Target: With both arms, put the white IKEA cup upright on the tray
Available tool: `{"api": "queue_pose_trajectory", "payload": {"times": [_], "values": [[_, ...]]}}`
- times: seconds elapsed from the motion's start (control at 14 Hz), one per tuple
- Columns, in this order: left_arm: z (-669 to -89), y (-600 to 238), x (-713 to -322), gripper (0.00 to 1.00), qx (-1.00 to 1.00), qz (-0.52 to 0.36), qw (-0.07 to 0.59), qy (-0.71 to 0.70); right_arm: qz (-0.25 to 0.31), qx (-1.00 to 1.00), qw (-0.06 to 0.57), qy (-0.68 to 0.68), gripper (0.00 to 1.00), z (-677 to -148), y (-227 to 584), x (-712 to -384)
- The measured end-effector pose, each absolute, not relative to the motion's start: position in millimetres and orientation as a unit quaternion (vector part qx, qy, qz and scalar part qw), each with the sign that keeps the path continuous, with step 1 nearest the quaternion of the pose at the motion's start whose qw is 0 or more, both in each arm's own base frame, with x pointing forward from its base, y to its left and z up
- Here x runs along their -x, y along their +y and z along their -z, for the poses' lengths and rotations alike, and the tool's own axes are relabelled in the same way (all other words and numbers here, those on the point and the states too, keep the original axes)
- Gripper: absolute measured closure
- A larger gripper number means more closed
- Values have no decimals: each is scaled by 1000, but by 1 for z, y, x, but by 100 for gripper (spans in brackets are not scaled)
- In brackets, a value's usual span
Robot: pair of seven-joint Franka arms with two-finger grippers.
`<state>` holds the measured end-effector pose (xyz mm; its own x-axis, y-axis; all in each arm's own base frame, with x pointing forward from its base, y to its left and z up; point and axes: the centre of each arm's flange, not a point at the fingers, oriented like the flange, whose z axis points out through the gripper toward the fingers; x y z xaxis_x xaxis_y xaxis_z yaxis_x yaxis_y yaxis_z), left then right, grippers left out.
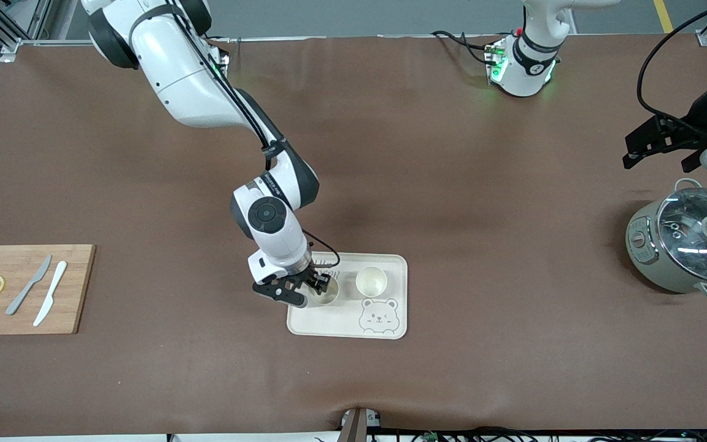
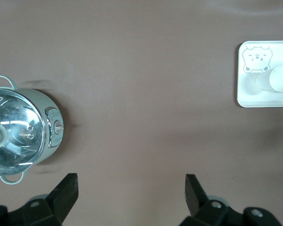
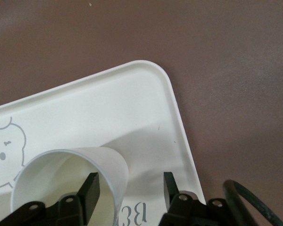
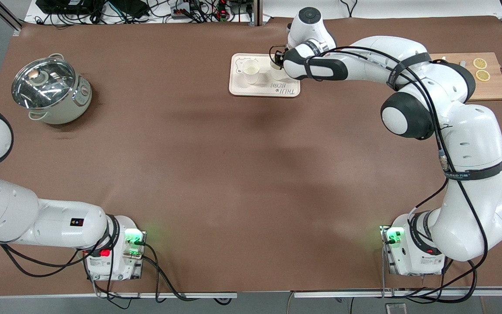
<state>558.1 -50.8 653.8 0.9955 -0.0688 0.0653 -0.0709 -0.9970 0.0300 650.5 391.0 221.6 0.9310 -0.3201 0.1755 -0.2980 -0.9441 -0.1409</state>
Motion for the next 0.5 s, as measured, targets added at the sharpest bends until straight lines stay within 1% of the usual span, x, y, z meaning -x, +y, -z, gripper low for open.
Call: {"api": "queue_pose_trajectory", "payload": {"times": [0.14,0.21,0.5], "values": [[-654,-51,-558,0,-999,-32,16,-35,102,982,51,152,9,-221,391,-650],[-654,-51,-558,0,-999,-32,16,-35,103,982,51,152,1,-221,391,-650],[-654,-51,-558,0,-999,-32,16,-35,103,982,51,151,0,-221,391,-650]]}}
